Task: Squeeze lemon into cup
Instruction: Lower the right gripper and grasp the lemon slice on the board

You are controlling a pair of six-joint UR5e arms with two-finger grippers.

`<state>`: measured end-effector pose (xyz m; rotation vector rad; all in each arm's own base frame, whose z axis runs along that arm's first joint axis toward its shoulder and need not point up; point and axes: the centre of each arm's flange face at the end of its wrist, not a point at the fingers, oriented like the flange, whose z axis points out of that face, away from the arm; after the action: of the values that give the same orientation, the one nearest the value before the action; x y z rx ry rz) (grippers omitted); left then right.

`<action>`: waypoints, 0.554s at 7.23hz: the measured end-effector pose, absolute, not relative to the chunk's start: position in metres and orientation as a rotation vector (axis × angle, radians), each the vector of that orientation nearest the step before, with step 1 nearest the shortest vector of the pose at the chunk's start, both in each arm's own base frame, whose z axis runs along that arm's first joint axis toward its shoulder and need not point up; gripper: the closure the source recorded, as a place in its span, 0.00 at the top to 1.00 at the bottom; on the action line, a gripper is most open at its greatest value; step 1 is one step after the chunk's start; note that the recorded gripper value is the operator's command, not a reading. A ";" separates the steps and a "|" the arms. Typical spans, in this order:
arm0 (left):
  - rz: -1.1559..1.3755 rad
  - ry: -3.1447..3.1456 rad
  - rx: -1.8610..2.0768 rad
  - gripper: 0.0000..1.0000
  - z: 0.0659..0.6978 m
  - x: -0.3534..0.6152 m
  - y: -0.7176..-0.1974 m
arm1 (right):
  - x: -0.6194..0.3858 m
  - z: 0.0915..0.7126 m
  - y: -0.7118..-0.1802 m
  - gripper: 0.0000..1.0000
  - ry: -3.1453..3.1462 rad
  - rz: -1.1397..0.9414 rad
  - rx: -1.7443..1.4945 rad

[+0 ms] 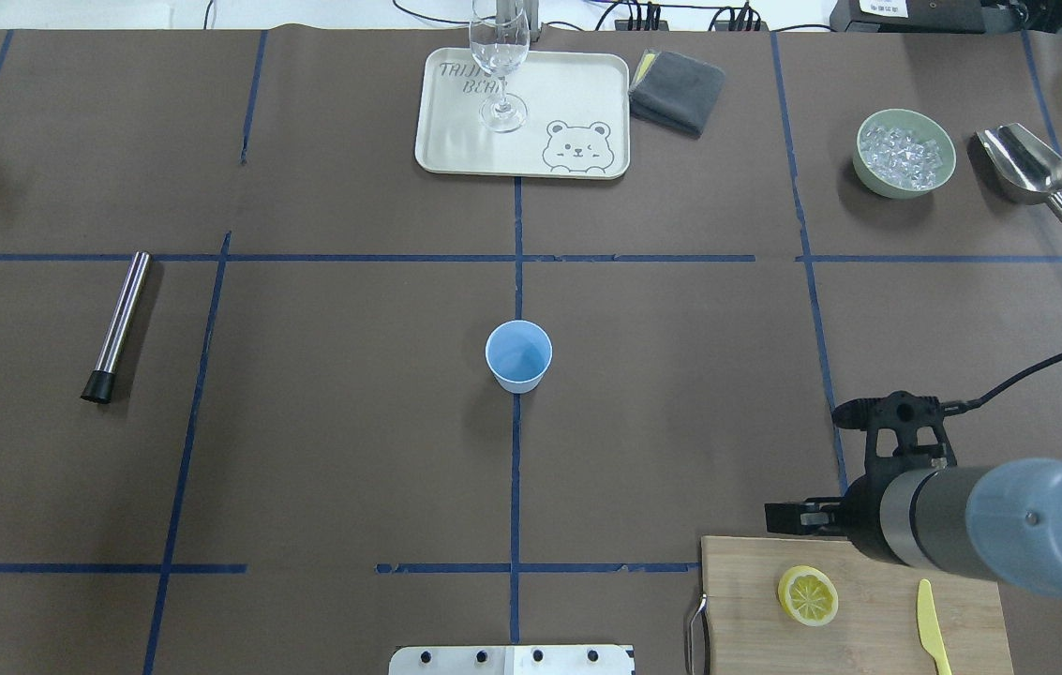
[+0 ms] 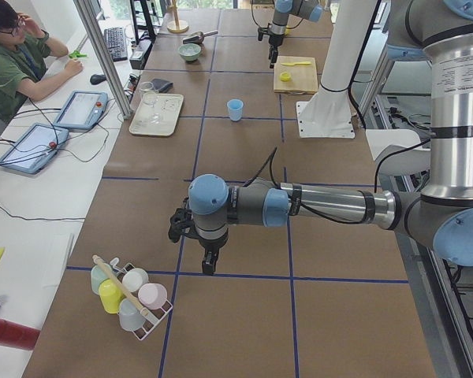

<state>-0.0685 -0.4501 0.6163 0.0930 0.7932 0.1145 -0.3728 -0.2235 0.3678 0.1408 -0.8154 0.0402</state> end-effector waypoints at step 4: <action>0.112 0.794 0.087 1.00 0.619 -0.069 -0.446 | -0.394 0.390 -0.160 0.99 -0.829 0.065 0.155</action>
<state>-0.0688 -0.4462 0.6192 0.0875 0.7935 0.1117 -0.3943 -0.1596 0.3895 0.1548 -0.8290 0.0650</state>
